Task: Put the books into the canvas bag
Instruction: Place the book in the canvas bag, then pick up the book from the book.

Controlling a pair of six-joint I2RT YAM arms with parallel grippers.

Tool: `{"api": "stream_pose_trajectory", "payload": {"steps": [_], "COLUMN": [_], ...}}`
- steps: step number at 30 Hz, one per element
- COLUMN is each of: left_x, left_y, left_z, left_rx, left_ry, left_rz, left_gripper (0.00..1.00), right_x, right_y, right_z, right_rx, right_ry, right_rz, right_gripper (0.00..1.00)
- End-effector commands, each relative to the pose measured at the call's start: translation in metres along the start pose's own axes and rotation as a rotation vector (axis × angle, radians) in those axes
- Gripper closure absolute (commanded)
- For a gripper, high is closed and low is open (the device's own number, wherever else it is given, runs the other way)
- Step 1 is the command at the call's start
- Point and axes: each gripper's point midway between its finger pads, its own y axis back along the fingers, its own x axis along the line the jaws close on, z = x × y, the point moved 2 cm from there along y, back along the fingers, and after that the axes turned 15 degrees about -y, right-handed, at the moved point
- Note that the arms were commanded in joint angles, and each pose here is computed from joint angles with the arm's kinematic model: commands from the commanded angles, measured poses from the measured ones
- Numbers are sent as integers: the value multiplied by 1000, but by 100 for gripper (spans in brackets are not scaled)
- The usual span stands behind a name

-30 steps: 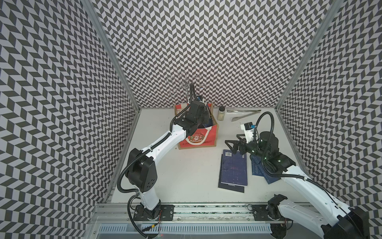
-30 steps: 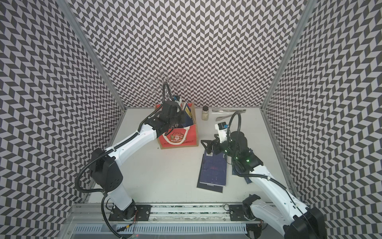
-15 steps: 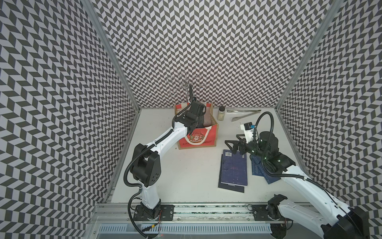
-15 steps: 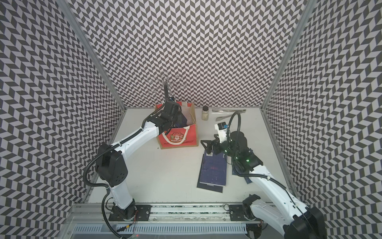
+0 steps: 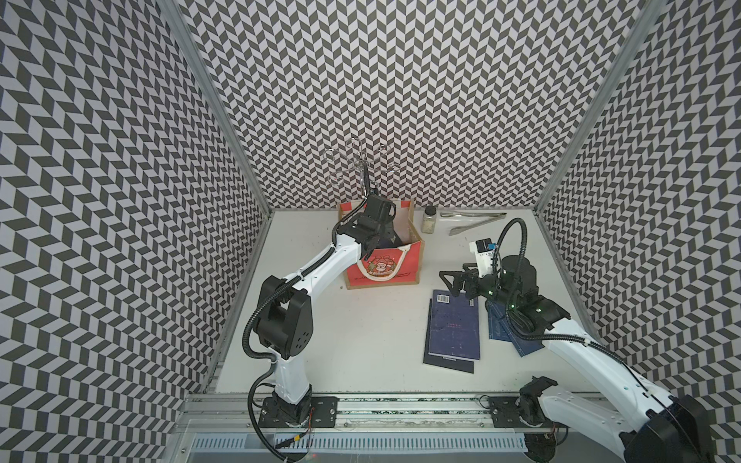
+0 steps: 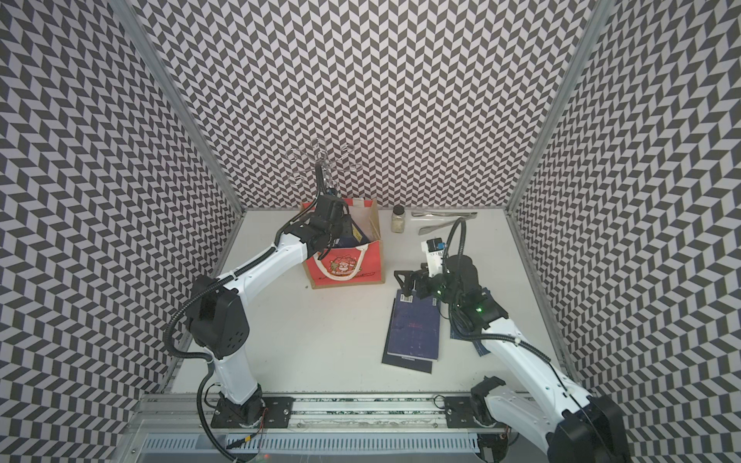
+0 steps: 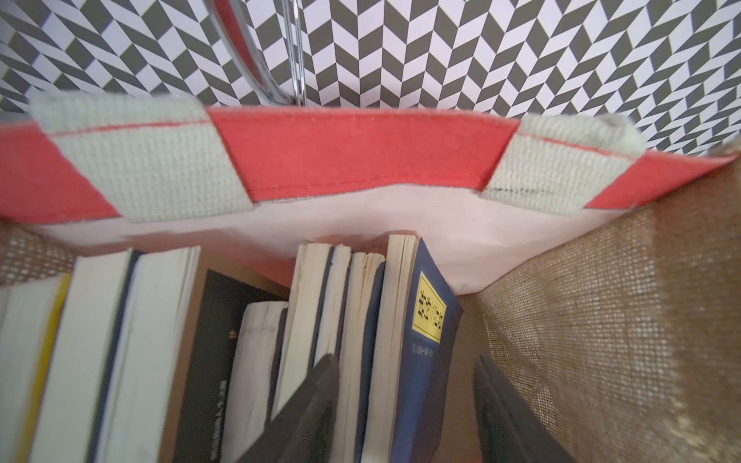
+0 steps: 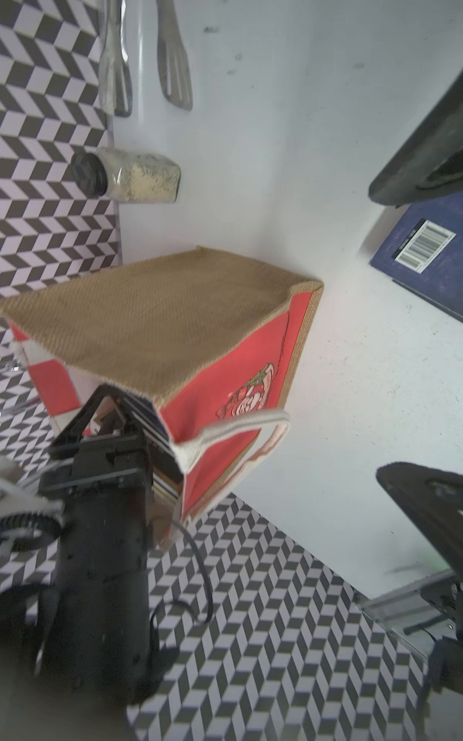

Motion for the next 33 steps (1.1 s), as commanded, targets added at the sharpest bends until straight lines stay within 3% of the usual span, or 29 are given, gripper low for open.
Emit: {"api": "stream_pose_trajectory", "payload": {"steps": [1, 5, 9, 13, 19, 25, 28, 33], "left_x": [4, 8, 7, -4, -55, -97, -114, -128], "left_y": [10, 38, 80, 123, 191, 232, 232, 198], "left_z": [18, 40, 58, 52, -2, -78, -114, -156], "left_rx": [-41, -102, -175, -223, -278, -270, -227, -121], "left_ry": [37, 51, 49, -12, -105, -126, -123, -48], "left_rz": [-12, -37, -119, -247, -687, -979, -1043, -1058], "left_gripper": [44, 40, 28, 16, 4, 0, 0, 1], "right_x": [-35, -68, -87, -110, -132, -142, -141, -124], "right_y": [1, 3, 2, 2, -3, -3, -2, -2], "right_z": [-3, -13, -32, -51, -90, -125, -133, -135], "right_rx": [-25, -30, 9, 32, 145, 225, 241, 245], "right_ry": [-106, -189, -237, -299, -377, -429, -432, -413], "right_rz": [-109, -203, -250, -337, -387, -383, -359, -238], "right_gripper": [0, 0, 0, 1, 1, 1, 1, 1]}}
